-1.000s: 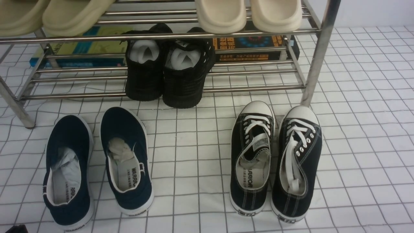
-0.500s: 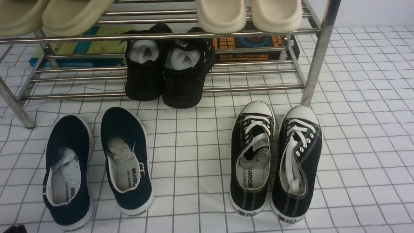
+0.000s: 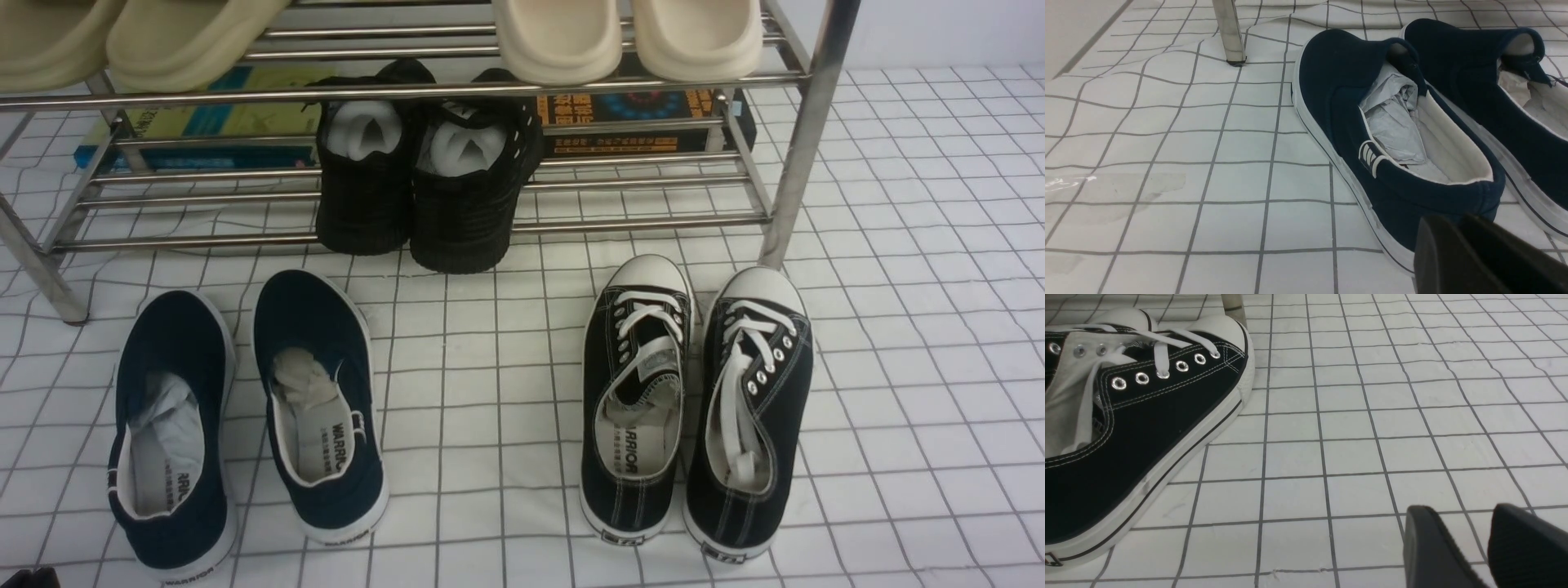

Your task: Take the shoes off the shelf with your hand from the white checkered tablecloth.

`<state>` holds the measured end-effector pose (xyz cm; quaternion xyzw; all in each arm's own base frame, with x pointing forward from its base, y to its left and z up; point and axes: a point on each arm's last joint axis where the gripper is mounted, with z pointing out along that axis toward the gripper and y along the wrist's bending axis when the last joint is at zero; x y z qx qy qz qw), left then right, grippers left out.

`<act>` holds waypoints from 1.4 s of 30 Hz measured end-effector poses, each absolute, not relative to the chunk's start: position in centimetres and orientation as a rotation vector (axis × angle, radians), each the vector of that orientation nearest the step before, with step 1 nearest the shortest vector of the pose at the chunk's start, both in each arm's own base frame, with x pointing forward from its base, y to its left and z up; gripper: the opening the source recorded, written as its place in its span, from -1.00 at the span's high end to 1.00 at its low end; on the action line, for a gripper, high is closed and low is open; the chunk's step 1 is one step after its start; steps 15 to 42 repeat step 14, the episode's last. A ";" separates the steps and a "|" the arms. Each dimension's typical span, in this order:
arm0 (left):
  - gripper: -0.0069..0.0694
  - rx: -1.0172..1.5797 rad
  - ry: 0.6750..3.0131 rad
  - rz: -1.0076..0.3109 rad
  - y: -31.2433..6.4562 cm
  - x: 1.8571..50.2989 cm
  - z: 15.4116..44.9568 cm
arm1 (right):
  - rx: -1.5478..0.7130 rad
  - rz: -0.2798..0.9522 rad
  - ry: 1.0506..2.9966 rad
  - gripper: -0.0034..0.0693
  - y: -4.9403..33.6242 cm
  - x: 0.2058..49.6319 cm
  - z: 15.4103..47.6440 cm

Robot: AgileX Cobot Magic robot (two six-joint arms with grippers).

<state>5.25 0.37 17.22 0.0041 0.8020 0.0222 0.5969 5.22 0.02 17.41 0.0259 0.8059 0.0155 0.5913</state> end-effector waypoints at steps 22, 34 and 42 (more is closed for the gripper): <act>0.53 0.010 1.862 0.052 0.4 5.3 17.2 | 0.061 0.037 1.875 0.25 0.0 5.2 17.4; 0.53 0.010 1.862 0.052 0.4 5.3 17.2 | 0.061 0.037 1.875 0.25 0.0 5.2 17.4; 0.53 0.010 1.862 0.052 0.4 5.3 17.2 | 0.061 0.037 1.875 0.25 0.0 5.2 17.4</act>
